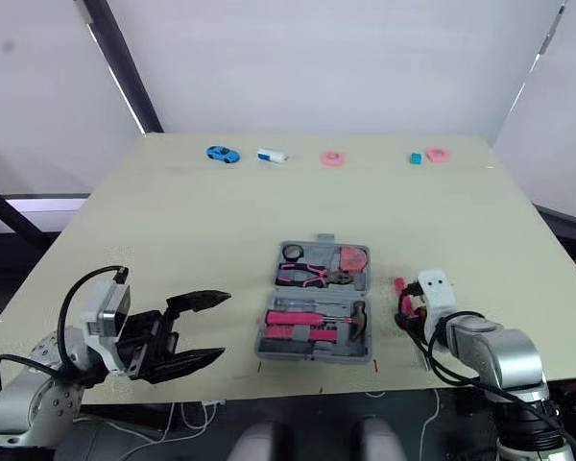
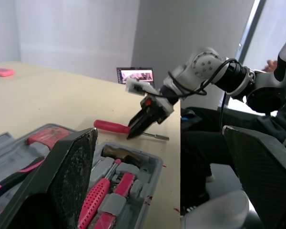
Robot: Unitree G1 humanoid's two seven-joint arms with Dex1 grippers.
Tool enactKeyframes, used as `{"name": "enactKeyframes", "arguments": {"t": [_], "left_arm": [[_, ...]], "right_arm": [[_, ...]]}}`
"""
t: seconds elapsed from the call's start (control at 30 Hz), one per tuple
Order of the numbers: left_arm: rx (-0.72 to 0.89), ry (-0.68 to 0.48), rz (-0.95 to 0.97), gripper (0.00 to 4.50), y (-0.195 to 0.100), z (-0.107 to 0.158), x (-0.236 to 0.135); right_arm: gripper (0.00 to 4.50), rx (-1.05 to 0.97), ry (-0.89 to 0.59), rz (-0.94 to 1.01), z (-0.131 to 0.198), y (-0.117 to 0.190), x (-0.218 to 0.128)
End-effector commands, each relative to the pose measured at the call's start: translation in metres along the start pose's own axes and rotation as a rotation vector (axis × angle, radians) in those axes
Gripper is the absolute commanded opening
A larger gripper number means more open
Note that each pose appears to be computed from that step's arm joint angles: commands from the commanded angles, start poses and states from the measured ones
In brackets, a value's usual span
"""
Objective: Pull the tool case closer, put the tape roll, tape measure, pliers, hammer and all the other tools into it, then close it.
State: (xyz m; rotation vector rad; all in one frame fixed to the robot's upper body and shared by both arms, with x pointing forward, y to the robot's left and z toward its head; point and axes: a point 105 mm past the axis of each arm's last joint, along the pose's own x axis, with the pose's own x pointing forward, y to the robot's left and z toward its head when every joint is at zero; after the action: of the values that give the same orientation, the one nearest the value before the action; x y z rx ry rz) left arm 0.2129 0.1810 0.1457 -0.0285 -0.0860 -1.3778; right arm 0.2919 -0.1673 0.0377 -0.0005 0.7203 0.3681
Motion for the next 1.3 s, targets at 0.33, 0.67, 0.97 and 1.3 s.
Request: {"name": "enactKeyframes", "arguments": {"t": [0.33, 0.67, 0.97, 1.3], "left_arm": [[0.015, -0.012, -0.033, 4.5, 0.008, 0.006, 0.003], [0.016, -0.019, -0.033, 4.5, 0.012, 0.008, 0.007], [0.012, -0.025, -0.033, 4.5, 0.013, 0.009, 0.006], [-0.045, -0.007, -0.062, 4.5, 0.021, 0.018, -0.019]], "right_arm": [[4.41, -0.02, -0.265, -0.137, -0.008, -0.005, -0.004], [2.45, -0.004, -0.367, -0.192, -0.012, -0.011, 0.003], [0.36, -0.203, -0.499, -0.014, 0.022, 0.013, -0.024], [0.36, -0.694, -0.32, 0.498, 0.049, 0.105, -0.071]]}}
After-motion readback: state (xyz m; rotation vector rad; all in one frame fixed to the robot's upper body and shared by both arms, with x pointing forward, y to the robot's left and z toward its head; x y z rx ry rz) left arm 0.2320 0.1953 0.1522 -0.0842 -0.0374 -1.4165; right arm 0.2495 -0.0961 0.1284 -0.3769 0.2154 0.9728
